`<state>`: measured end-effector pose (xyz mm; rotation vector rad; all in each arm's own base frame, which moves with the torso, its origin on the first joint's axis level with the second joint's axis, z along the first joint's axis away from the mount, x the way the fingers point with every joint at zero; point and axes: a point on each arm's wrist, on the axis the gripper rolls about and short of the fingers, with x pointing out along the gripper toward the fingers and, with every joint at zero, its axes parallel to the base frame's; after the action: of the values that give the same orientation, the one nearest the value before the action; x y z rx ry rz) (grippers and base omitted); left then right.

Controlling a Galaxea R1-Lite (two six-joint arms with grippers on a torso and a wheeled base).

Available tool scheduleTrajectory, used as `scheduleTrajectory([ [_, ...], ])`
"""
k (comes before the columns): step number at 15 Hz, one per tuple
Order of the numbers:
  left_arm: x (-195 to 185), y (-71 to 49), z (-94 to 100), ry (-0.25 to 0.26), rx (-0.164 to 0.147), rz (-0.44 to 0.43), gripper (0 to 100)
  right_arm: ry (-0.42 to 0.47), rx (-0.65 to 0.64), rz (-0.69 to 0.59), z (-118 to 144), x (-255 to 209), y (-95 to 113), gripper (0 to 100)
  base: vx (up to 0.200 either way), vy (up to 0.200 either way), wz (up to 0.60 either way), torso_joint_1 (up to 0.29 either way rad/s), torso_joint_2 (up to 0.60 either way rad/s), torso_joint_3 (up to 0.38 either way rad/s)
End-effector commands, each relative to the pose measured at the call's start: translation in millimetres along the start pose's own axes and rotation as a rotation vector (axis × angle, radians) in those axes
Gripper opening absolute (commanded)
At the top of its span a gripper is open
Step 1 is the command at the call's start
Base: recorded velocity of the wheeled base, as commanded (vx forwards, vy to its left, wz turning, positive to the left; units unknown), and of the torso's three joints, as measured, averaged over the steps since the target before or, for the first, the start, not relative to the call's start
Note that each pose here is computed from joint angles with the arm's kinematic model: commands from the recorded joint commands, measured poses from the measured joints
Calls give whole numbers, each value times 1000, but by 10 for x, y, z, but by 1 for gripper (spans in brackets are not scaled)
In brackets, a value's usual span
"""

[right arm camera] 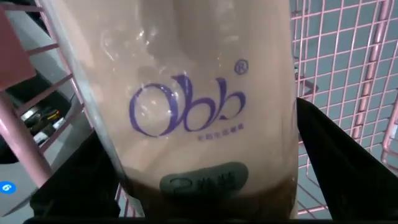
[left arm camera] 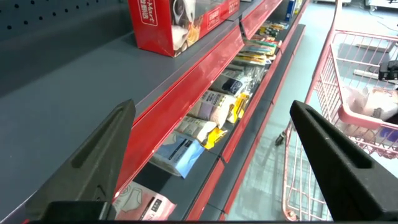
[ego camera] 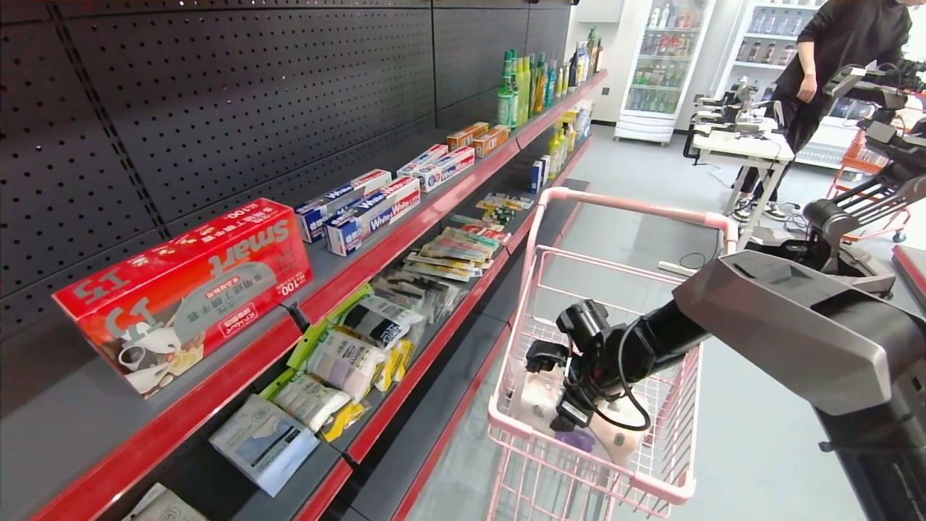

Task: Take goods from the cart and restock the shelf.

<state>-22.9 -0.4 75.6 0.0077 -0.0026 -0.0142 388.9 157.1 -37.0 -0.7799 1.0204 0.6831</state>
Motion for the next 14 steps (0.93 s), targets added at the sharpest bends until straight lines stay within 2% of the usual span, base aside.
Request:
scheduleTrajectory([
  [1, 1, 0, 1, 1, 0, 0, 100, 13, -13, 9, 129, 47, -18, 100, 0, 0, 0, 0, 0, 0],
  [3, 1, 0, 1, 1, 0, 0, 100, 40, -27, 34, 247, 51, -3, 100, 0, 0, 0, 0, 0, 0],
  [6, 1, 0, 1, 1, 0, 0, 100, 56, -42, 45, 255, 102, 57, 100, 0, 0, 0, 0, 0, 0],
  [14, 1, 0, 1, 1, 0, 0, 100, 104, -33, 71, 128, 236, 98, 100, 0, 0, 0, 0, 0, 0],
])
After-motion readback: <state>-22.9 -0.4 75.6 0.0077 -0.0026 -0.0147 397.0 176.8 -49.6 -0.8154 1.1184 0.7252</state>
